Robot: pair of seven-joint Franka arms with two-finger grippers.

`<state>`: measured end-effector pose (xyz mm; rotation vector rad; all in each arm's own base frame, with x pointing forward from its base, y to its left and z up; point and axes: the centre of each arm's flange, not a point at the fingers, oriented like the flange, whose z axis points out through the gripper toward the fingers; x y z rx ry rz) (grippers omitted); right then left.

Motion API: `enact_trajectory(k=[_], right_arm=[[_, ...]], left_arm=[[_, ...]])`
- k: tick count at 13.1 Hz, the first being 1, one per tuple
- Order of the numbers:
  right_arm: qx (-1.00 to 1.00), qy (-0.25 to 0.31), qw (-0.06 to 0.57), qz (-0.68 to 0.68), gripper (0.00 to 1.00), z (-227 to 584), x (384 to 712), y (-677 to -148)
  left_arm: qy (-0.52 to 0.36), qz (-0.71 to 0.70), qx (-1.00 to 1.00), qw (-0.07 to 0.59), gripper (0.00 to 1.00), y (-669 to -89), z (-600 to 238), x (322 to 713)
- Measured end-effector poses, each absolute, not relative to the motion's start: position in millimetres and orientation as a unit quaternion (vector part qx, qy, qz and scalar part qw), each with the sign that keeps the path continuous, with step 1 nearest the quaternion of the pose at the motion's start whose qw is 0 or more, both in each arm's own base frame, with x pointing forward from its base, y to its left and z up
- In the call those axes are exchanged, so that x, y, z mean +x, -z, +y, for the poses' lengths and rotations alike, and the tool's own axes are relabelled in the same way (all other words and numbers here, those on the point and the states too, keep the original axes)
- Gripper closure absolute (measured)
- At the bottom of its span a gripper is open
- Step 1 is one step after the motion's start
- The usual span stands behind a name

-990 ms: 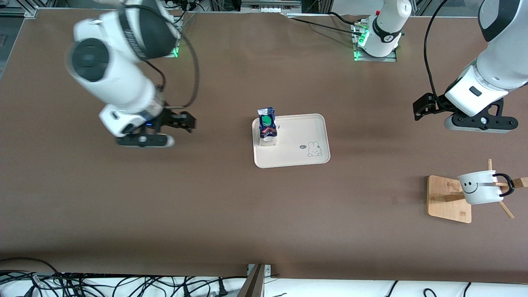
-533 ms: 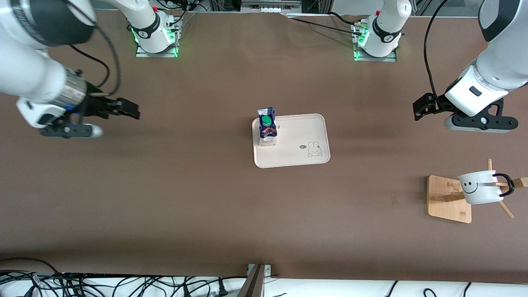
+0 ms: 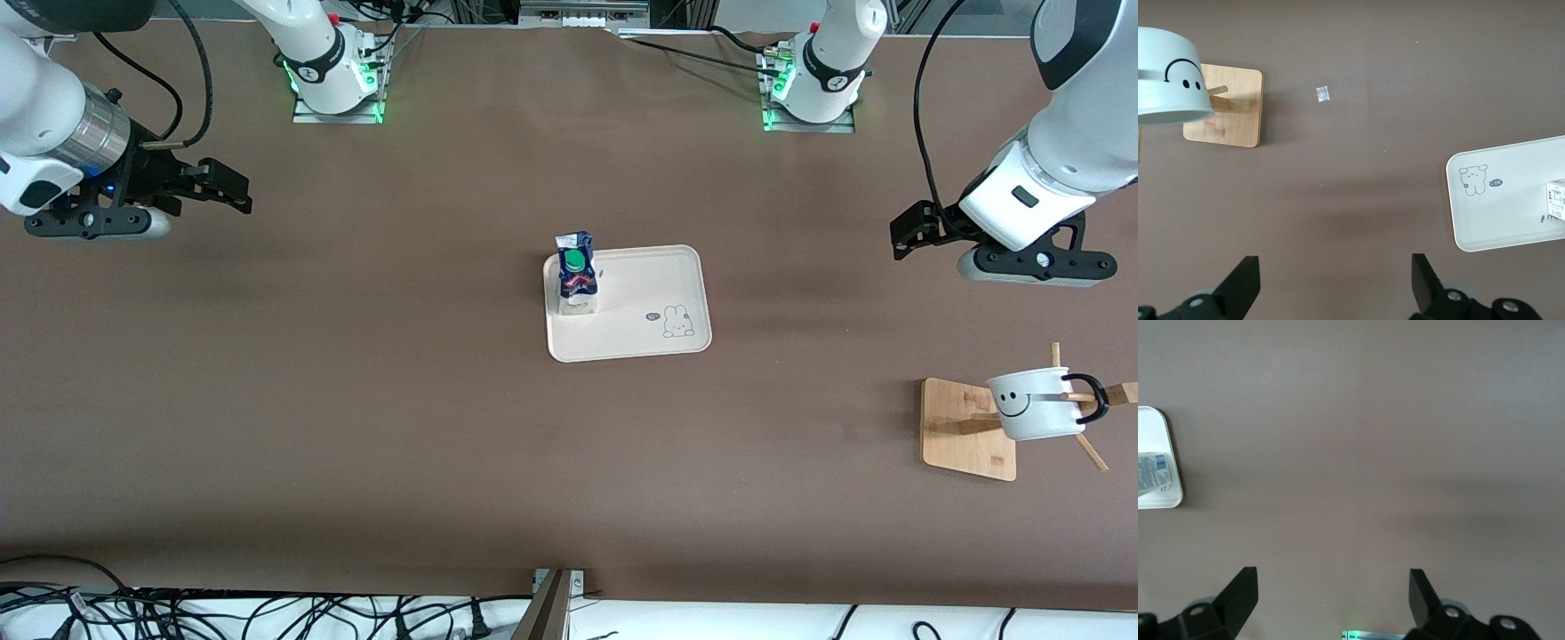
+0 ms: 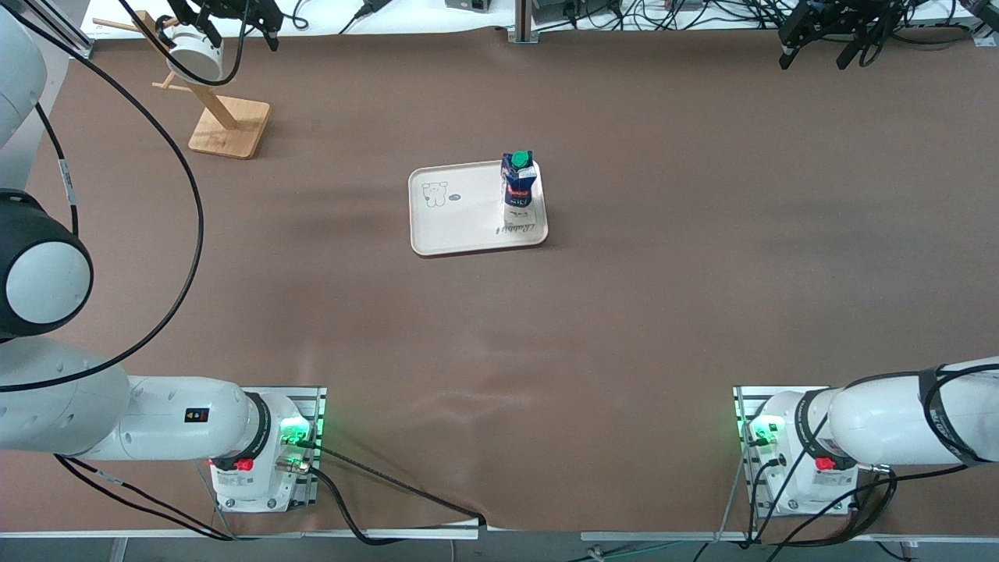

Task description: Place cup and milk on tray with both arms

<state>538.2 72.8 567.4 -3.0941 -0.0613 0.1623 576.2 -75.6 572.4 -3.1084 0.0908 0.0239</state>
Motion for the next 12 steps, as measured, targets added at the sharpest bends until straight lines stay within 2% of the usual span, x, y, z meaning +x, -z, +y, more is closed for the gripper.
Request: enact_trajectory(k=[7, 12], right_arm=[[-0.999, -0.034, 0.002, -0.030, 0.00, 69.7, 544.1, -566.9], [-0.999, -0.011, -0.010, -0.030, 0.00, 65.9, 548.0, -587.1]], left_arm=[[-0.008, 0.029, -0.999, 0.016, 0.00, -572.4, -75.6, 576.2], [-0.008, 0.029, -0.999, 0.016, 0.00, -572.4, -75.6, 576.2]])
